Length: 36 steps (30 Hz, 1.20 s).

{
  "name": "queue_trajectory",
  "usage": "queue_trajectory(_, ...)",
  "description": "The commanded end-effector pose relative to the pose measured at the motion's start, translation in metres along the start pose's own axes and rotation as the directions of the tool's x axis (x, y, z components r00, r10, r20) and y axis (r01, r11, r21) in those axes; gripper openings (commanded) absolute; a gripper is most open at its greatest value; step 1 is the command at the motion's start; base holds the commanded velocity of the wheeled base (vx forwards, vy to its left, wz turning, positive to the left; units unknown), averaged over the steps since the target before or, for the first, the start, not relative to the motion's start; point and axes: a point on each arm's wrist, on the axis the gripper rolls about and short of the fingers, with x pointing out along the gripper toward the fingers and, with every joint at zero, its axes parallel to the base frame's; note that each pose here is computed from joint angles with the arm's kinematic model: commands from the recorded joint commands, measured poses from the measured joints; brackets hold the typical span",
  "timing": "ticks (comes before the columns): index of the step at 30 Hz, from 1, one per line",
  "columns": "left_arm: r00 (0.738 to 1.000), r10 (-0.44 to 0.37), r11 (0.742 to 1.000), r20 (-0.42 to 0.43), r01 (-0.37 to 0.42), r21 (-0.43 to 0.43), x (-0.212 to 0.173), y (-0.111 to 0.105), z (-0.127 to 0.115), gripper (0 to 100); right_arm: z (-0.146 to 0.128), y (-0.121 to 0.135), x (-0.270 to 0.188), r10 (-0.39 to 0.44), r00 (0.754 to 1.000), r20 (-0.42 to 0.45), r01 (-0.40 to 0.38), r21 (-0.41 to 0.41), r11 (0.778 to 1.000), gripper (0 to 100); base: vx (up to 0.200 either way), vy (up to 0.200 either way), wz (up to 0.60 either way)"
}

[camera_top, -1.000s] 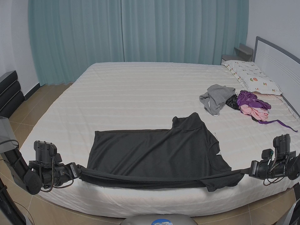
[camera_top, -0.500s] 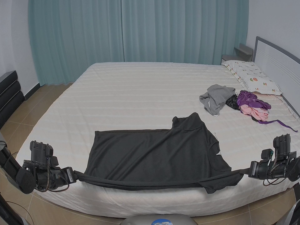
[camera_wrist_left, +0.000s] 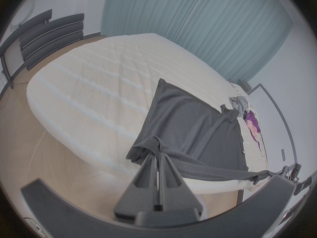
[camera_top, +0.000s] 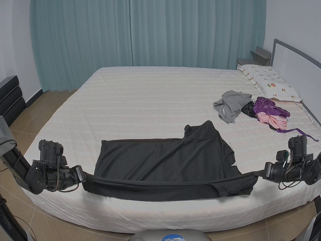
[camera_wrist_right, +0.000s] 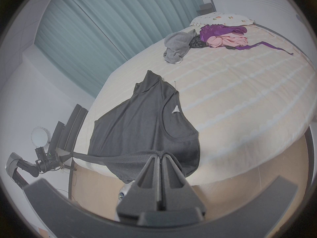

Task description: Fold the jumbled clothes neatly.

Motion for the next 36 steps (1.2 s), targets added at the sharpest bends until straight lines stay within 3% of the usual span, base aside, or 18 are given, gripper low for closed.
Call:
queue_trajectory(1,1.000,0.014,1.000,-0.026,-0.014,-0.006,0.024,-0.002,0.008,0,0.011,-0.003,0.021,-0.006,1.000,-0.017,0.006,0.015,1.000,0,0.000,0.000,0.00)
queue_trajectory(21,0.992,0.056,0.998,-0.109,-0.058,-0.014,0.094,-0.006,0.031,0,0.038,-0.016,0.088,-0.017,0.998,-0.059,0.020,0.057,0.998,0,0.000,0.000,0.00)
queue_trajectory(32,0.993,0.055,0.996,-0.103,-0.061,-0.062,0.121,-0.006,0.037,0,0.038,-0.004,0.123,0.014,0.996,-0.090,-0.007,0.079,0.997,0,0.000,0.000,0.00)
queue_trajectory(33,0.993,0.055,0.996,-0.103,-0.061,-0.062,0.121,-0.006,0.037,100,0.038,-0.003,0.124,0.015,0.996,-0.090,-0.008,0.080,0.997,0,0.000,0.000,0.00)
queue_trajectory(35,0.993,0.054,0.996,-0.102,-0.061,-0.062,0.121,-0.006,0.038,100,0.037,-0.003,0.126,0.017,0.995,-0.094,-0.009,0.083,0.997,0,0.000,0.000,0.00)
queue_trajectory(36,0.993,0.054,0.996,-0.104,-0.061,-0.061,0.122,-0.006,0.037,100,0.038,-0.002,0.128,0.019,0.996,-0.092,-0.011,0.089,0.996,100,0.000,0.000,0.00)
